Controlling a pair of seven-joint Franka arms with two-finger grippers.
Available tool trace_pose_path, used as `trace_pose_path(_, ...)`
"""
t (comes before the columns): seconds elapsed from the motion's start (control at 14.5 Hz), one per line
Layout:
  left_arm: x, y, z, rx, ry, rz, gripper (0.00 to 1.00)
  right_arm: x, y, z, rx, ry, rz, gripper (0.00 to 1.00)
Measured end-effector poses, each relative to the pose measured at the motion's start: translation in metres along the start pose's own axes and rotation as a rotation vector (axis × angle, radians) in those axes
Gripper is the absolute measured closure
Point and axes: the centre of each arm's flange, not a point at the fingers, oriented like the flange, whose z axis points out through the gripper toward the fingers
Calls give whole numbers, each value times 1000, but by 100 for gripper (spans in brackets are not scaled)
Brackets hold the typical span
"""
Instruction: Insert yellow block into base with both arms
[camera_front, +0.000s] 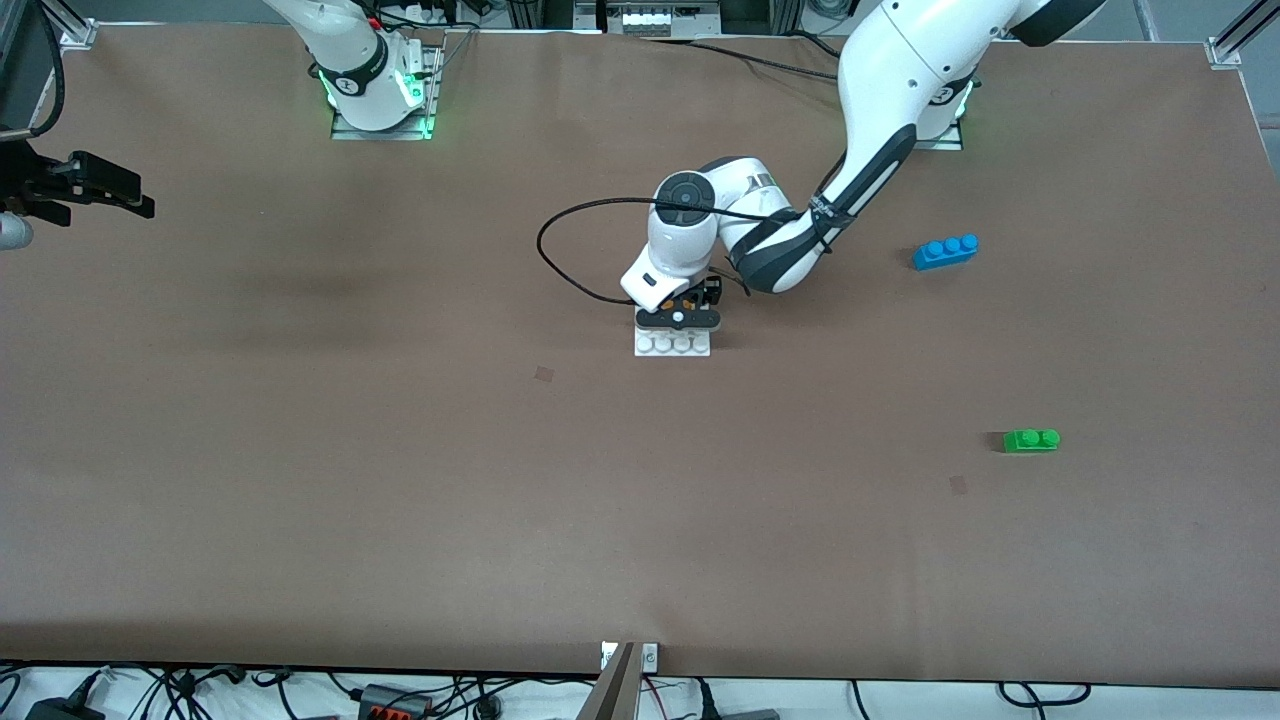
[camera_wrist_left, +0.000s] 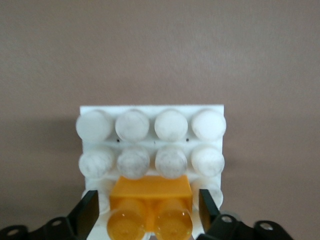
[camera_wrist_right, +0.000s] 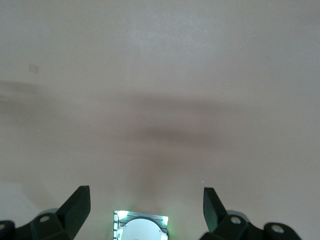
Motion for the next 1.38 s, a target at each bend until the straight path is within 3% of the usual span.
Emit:
trace_pose_path(0.07, 10, -5, -15, -9, 11, -23, 1, 0, 0, 0, 0, 0, 0, 0)
trace_pose_path(0.34, 59, -56, -119, -72, 27, -78, 0, 0, 0, 0, 0, 0, 0, 0)
trace_pose_path(0.55, 99, -134, -187, -132, 11, -58, 0, 0, 0, 0, 0, 0, 1, 0)
trace_pose_path(0.97, 143, -299, -249, -27, 35, -160, 0, 0, 0, 0, 0, 0, 1, 0)
trace_pose_path(1.38, 132, -405, -327, 41, 25, -173, 0, 0, 0, 0, 0, 0, 1, 0)
